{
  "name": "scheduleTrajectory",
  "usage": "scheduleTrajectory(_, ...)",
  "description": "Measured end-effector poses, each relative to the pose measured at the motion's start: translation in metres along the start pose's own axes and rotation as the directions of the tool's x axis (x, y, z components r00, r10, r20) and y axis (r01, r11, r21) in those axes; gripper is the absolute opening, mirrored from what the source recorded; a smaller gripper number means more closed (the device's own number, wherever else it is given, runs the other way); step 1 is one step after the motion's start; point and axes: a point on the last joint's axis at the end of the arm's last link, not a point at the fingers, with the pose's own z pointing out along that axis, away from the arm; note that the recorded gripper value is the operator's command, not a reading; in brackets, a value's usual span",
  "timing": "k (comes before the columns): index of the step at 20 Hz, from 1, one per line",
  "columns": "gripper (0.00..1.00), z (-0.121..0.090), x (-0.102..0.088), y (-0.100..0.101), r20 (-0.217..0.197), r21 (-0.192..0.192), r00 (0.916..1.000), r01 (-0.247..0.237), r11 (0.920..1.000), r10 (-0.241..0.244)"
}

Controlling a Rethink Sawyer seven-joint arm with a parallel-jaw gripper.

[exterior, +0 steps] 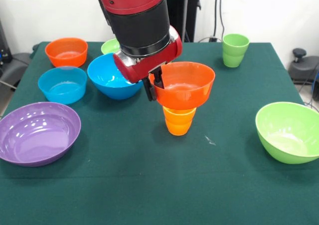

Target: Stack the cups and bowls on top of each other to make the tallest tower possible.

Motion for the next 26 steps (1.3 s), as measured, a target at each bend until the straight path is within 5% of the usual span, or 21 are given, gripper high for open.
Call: scheduleTrajectory(26, 0.0, 0.009, -0.012, 0.024, -0.051, 0.044, 0.9974, 0.053, 0.9976, -0.05)
